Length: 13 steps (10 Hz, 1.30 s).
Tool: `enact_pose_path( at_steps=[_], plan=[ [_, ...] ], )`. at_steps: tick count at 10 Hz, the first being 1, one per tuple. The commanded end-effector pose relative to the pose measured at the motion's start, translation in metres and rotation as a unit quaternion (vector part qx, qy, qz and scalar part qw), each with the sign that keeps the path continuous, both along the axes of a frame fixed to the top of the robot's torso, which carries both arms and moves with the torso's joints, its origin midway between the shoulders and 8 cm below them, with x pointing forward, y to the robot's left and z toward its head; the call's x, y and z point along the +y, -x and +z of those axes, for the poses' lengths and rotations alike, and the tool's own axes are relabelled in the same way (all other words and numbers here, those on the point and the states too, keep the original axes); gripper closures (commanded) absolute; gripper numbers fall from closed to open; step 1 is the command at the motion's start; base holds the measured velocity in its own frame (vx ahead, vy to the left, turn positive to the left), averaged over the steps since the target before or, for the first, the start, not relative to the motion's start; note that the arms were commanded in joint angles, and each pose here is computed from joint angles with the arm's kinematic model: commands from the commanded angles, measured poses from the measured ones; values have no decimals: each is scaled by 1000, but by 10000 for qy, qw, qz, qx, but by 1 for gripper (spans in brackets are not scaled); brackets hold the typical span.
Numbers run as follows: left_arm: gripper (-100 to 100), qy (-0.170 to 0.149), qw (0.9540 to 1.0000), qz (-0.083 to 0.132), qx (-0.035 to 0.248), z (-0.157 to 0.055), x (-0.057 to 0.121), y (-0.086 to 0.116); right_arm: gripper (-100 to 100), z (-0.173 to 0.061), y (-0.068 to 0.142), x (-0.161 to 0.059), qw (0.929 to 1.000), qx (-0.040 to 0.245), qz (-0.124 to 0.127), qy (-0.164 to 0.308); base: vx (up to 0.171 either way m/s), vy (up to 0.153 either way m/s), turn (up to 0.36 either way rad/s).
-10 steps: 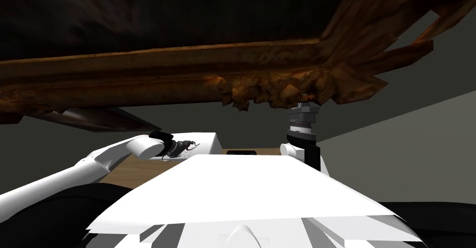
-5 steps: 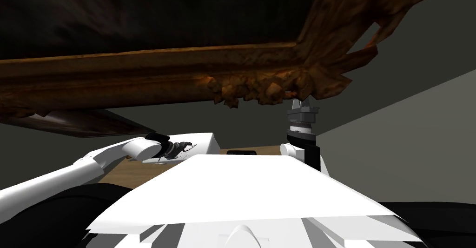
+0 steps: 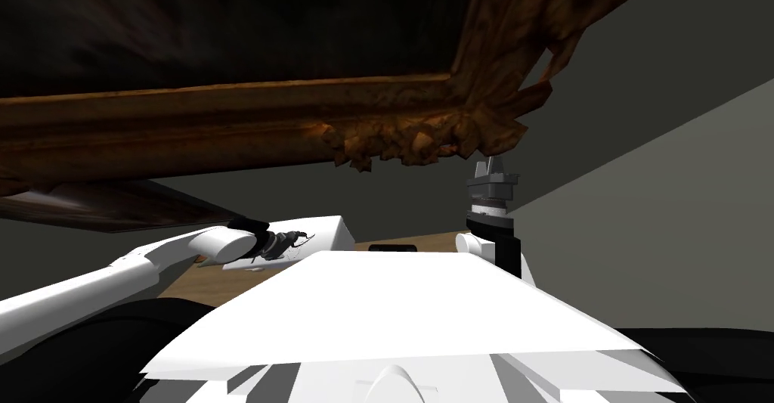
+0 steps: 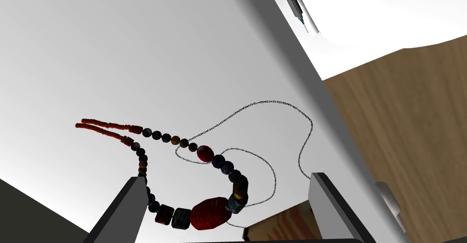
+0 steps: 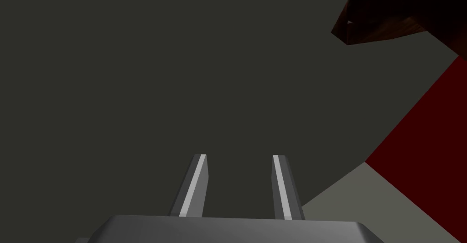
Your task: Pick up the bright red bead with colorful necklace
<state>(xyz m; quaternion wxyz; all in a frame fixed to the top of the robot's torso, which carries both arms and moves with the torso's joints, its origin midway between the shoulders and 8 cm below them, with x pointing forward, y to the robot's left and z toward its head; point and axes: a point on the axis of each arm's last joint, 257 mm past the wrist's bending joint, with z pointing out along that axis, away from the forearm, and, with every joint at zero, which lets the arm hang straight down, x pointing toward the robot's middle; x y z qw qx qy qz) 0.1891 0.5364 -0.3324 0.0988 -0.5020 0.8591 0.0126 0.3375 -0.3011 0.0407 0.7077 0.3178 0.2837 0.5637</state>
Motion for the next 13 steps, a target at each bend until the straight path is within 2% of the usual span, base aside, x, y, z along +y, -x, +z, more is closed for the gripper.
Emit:
enact_pose_path(
  at_steps=[1,5,6,7,8,11,12,13],
  plan=[
    [100,0,10000,0,0,0,0,0,0,0,0,0,10000,0,0,0,0,0,0],
    [100,-12,10000,0,1,0,1,0,0,0,0,0,10000,0,0,0,-1,0,3],
    [0,-11,10000,1,1,0,1,0,0,0,0,0,10000,0,0,0,0,0,0],
    [100,52,9999,-106,-20,2,-16,-5,0,0,0,0,10000,0,0,0,39,37,154],
    [100,53,9999,-115,18,2,-17,-3,0,0,0,0,10000,1,-1,1,47,48,92],
    [100,94,9995,-301,-3,8,-42,-9,0,0,0,0,10000,1,-1,1,31,46,98],
    [100,82,9995,-295,40,8,-41,-7,0,0,0,0,10000,1,0,1,16,28,35],
    [100,78,9993,-352,39,10,-48,-9,0,0,0,0,10000,0,0,0,20,32,73]
  ],
)
